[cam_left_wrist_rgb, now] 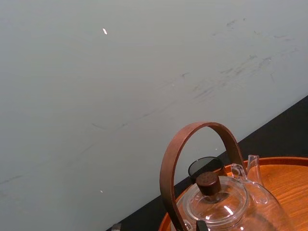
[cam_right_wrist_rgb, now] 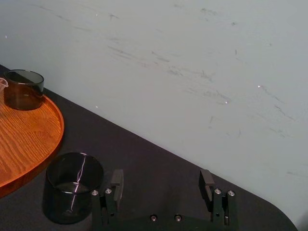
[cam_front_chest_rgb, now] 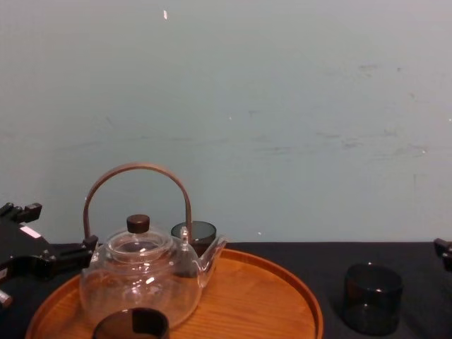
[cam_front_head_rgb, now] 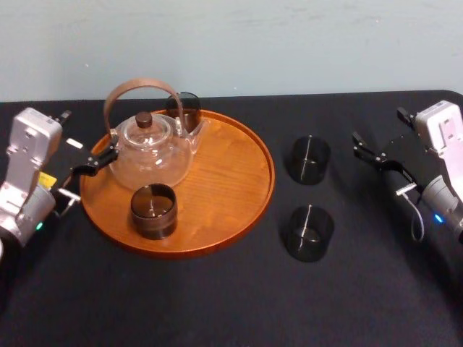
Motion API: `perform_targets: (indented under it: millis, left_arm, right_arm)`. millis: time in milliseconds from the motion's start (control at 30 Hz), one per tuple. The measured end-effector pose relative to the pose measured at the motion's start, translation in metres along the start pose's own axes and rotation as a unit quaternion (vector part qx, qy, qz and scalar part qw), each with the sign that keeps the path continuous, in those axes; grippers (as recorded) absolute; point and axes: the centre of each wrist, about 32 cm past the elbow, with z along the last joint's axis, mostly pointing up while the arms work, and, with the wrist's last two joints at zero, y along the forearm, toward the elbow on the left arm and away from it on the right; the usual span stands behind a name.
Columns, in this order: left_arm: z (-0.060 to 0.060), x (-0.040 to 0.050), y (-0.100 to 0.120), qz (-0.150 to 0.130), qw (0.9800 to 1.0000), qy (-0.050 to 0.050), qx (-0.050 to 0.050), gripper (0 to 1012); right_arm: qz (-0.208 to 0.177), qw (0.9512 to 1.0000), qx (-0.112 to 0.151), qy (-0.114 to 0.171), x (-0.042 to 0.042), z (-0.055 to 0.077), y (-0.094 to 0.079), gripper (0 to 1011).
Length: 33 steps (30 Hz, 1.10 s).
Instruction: Pick up the glass from the table and place it on the tray.
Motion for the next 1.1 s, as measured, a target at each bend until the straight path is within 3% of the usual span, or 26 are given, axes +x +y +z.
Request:
perform_targets:
  millis: [1100]
  left_arm:
    - [0.0000, 0.0000, 0.0000, 0.000, 1.0000, 0.000, 0.000, 1009]
  right_arm:
    - [0.000, 1.0000, 0.000, 0.000, 0.0000, 0.0000, 0.0000, 1002]
